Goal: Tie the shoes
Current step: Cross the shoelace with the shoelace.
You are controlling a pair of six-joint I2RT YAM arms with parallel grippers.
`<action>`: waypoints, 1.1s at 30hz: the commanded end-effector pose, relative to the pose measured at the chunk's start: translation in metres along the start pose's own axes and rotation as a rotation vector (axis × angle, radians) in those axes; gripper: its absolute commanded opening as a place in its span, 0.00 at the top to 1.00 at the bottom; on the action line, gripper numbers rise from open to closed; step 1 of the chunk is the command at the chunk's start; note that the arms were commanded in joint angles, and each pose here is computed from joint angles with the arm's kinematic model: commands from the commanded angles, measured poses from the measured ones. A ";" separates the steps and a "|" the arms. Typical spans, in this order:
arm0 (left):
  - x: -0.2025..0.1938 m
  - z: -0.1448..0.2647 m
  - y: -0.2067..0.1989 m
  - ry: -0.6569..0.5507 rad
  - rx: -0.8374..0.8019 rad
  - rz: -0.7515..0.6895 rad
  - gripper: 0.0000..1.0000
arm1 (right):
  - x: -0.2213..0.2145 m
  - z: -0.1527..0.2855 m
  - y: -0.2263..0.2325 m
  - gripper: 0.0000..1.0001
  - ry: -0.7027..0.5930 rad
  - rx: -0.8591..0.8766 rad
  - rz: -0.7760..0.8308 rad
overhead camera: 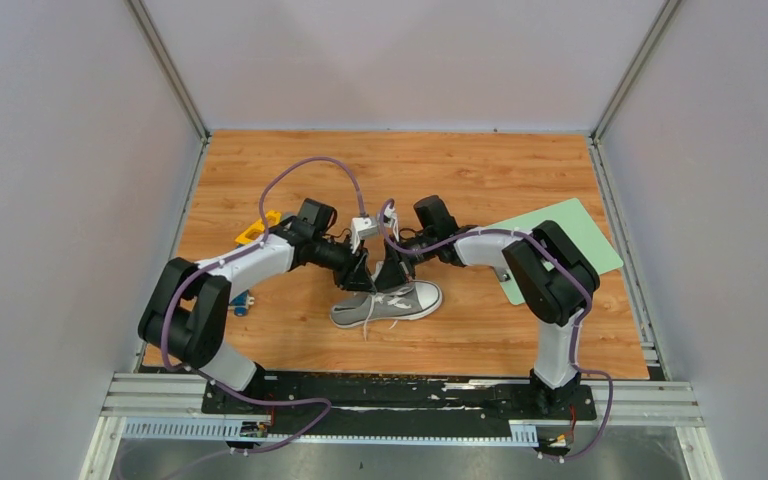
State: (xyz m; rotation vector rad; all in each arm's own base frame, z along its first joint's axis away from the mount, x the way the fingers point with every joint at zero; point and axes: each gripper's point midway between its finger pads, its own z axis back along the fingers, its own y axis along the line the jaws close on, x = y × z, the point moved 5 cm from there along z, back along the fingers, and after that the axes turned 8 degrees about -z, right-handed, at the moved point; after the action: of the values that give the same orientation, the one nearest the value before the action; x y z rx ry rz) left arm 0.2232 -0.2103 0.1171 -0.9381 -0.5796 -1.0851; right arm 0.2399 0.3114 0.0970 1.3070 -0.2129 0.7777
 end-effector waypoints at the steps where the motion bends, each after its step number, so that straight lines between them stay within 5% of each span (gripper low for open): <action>1: 0.021 0.002 -0.002 -0.064 -0.124 -0.091 0.63 | 0.009 0.003 0.015 1.00 -0.009 0.030 0.078; 22: 0.016 0.002 0.004 -0.044 -0.146 -0.091 0.92 | 0.009 0.002 0.015 0.96 0.011 0.047 0.073; 25: 0.017 0.003 0.004 -0.048 -0.134 -0.094 1.00 | 0.010 0.002 0.014 0.93 0.017 0.043 0.056; 33: 0.019 0.012 -0.003 -0.091 -0.025 -0.135 1.00 | 0.004 0.016 0.027 0.76 0.063 0.140 -0.052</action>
State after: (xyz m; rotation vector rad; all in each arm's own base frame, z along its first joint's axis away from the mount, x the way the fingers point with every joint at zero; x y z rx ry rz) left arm 0.2260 -0.2093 0.1202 -1.0196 -0.5949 -1.1648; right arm 0.2333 0.3064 0.1058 1.3278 -0.1293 0.7843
